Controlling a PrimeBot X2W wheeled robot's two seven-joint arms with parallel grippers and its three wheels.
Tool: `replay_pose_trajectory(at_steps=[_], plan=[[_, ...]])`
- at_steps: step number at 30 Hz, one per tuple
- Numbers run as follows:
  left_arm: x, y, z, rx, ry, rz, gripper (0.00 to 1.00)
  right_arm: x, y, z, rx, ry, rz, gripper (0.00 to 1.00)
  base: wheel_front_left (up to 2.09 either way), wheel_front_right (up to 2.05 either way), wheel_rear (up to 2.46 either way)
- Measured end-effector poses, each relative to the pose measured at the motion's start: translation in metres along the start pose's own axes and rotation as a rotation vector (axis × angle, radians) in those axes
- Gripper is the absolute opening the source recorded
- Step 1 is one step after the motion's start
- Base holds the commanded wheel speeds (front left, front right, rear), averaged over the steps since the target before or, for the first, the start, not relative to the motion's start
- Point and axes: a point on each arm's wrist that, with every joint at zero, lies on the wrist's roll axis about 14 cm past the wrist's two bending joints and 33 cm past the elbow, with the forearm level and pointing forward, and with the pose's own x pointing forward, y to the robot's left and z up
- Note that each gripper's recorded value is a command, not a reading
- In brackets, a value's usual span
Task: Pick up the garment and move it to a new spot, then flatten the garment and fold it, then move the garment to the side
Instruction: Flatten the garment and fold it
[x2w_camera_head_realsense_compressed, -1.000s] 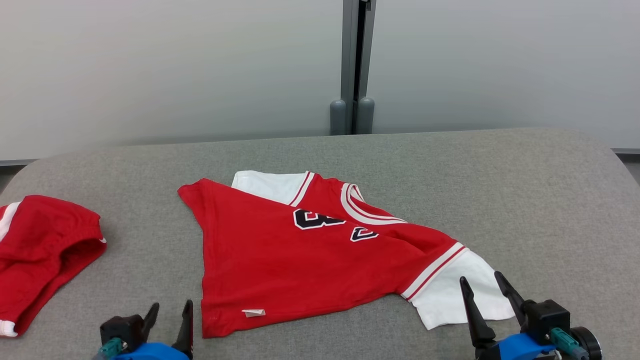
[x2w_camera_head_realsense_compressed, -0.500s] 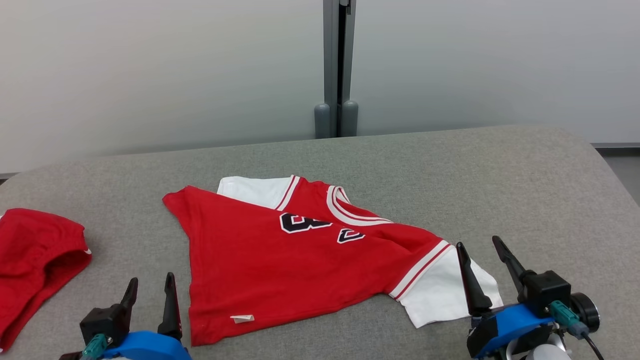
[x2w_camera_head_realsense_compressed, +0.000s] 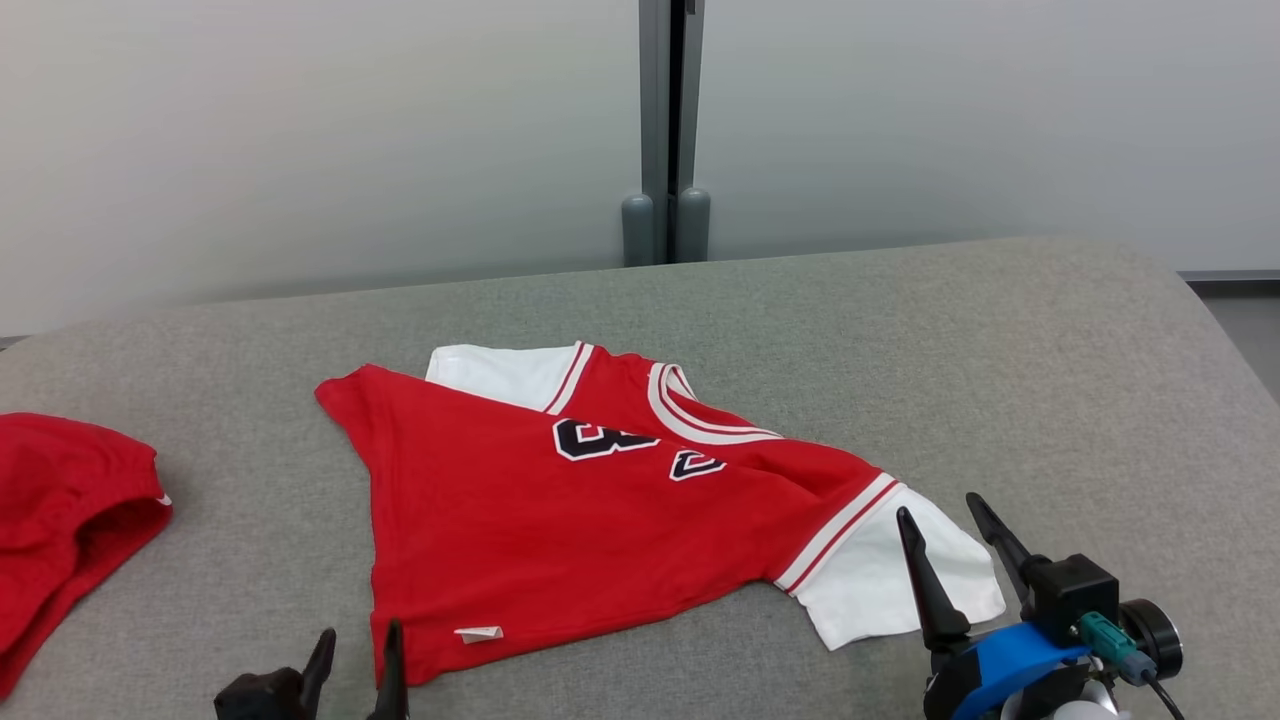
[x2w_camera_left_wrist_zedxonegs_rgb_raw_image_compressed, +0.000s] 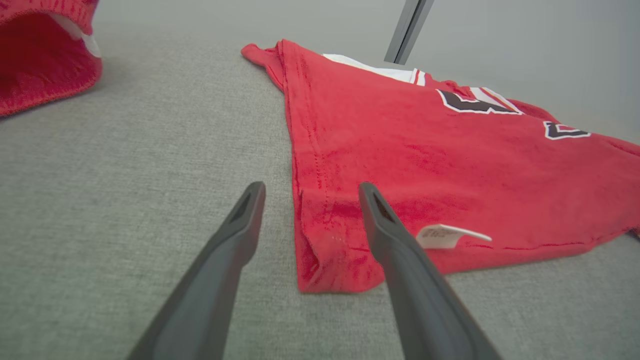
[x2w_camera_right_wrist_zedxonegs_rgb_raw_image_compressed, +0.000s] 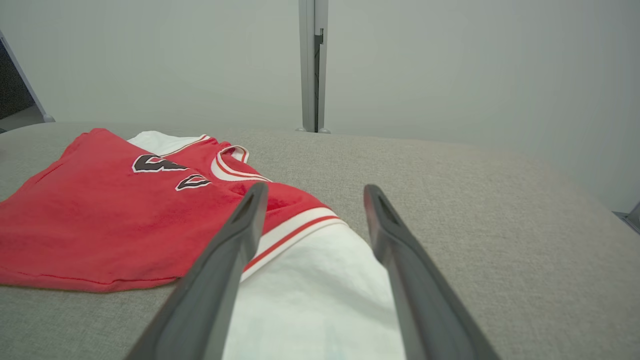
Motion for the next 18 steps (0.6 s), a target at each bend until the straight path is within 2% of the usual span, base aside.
replay_pose_trajectory(at_steps=[7,18], plan=[[-0.001,-0.006,-0.039,-0.039,0.131,-0.007,1.0,-0.004,-0.005,-0.012,0.003,0.036,-0.016,1.0,0.0,0.0,0.0],[0.009,-0.021,-0.04,-0.078,0.151,-0.065,1.0,-0.006,-0.009,-0.019,0.004,0.057,-0.028,1.0,0.0,0.0,0.0]])
